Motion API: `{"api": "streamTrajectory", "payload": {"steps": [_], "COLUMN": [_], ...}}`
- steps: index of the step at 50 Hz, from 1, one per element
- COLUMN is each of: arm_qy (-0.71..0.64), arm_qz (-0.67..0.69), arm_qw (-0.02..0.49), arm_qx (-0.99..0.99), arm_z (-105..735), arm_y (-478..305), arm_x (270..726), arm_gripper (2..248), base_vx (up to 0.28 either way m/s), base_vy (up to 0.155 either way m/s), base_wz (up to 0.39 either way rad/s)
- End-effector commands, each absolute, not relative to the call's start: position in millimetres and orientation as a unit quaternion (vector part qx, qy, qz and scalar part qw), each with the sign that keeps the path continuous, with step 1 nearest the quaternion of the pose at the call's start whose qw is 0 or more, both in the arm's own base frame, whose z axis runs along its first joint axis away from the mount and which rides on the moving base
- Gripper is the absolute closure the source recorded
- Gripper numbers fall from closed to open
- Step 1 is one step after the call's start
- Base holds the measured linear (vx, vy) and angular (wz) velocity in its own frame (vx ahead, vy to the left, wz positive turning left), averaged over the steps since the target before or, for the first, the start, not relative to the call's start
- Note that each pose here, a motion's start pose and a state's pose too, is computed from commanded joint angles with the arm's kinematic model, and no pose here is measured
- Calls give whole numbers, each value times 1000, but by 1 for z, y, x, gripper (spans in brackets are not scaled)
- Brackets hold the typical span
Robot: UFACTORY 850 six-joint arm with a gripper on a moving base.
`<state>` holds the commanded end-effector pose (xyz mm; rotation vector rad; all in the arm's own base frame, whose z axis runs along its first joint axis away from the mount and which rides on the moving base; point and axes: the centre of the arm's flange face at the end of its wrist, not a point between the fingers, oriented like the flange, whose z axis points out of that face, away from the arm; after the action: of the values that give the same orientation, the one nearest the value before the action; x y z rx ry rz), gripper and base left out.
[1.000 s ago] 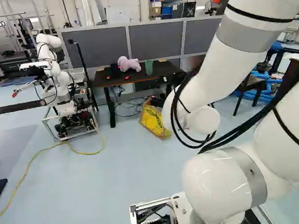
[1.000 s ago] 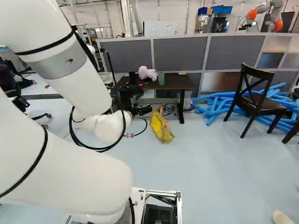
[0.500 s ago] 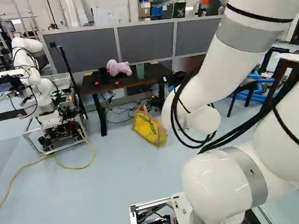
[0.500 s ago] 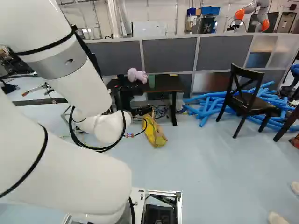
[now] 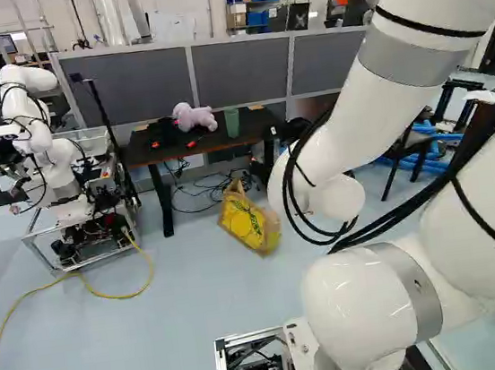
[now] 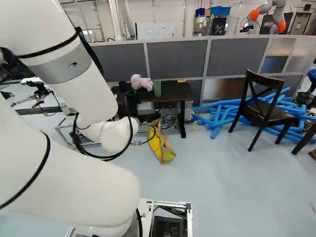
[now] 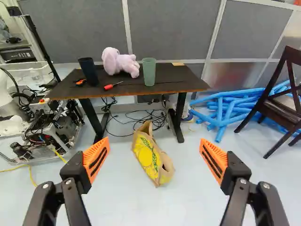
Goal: Pick up the bag on the ground and place it on the table
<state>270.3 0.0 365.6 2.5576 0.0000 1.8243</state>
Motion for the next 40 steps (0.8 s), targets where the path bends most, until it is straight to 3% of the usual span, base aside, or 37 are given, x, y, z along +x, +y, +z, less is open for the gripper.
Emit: {"api": "streamTrajectory", "payload": {"steps": [40], "arm_qy": [0], "arm_qz": [581], "arm_qw": [0], "arm_qx": [814], "arm_z": [366], "arm_y": [0], "arm_x": [270], "arm_gripper": [3], "base_vx": [182], "base_vy": [-2], "base_wz": [-22]}}
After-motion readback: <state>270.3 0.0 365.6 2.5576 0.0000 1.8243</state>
